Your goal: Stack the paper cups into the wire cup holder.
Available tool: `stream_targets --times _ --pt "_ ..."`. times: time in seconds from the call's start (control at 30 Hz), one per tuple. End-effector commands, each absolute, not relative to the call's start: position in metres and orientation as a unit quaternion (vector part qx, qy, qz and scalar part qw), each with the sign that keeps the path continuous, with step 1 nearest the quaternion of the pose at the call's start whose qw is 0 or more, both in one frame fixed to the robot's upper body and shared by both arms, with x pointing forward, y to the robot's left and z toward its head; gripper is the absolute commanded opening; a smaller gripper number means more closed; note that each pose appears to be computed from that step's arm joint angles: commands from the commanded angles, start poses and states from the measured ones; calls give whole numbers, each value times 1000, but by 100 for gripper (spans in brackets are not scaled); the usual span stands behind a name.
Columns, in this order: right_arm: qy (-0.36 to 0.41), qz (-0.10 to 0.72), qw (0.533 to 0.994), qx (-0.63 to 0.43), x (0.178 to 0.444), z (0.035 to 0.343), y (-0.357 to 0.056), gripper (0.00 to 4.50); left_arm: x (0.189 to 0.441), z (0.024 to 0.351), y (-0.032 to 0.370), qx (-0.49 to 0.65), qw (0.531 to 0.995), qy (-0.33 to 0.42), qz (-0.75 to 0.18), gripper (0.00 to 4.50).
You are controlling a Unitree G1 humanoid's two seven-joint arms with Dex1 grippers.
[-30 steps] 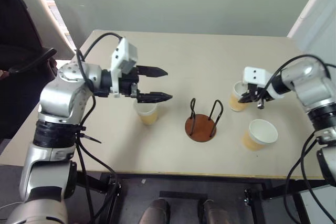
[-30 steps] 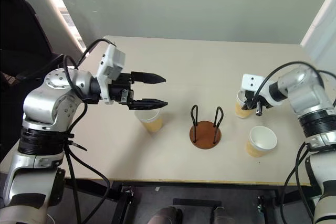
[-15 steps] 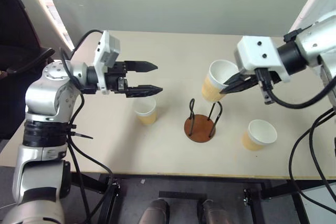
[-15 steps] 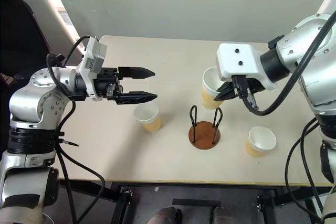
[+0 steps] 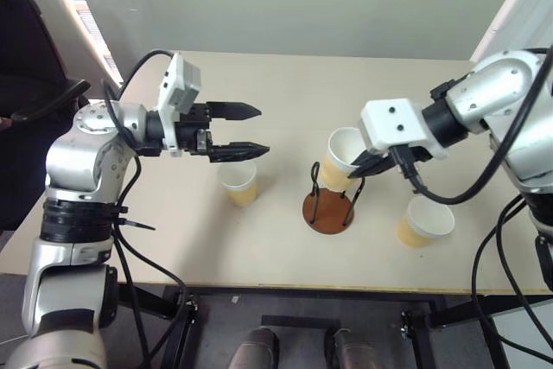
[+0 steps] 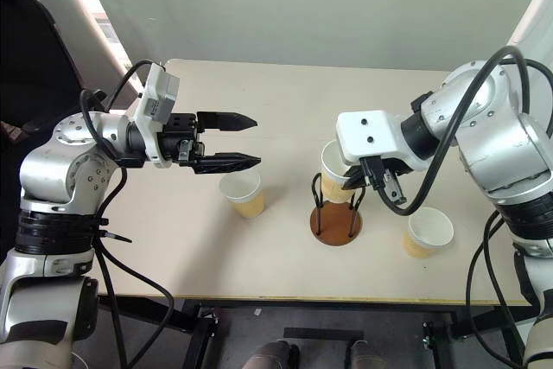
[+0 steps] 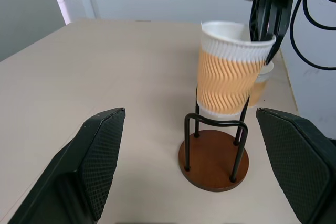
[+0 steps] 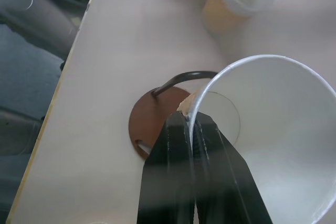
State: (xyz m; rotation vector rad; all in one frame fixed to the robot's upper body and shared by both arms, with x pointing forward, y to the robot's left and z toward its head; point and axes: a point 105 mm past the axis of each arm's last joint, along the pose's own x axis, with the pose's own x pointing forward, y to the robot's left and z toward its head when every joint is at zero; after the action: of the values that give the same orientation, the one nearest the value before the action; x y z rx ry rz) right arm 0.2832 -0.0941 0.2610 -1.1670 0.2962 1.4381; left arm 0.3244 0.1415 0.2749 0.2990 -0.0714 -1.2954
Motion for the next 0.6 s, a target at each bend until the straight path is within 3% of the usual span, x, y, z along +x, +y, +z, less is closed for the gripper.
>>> stream_targets --times 0.03,0.1,0.27,0.43,0.6 --pt "108 615 583 -520 283 262 -87 5 322 280 143 147 785 -48 -600 430" --pt "109 617 580 -521 285 258 -85 5 322 280 143 147 785 -49 -600 430" --pt "113 618 580 -518 287 253 -85 159 321 279 143 147 785 -48 -599 430" --pt "88 610 612 -495 290 264 -82 328 323 269 151 181 794 -19 -579 430" --pt "55 611 676 -408 287 294 -82 328 317 263 163 262 790 9 -554 430"
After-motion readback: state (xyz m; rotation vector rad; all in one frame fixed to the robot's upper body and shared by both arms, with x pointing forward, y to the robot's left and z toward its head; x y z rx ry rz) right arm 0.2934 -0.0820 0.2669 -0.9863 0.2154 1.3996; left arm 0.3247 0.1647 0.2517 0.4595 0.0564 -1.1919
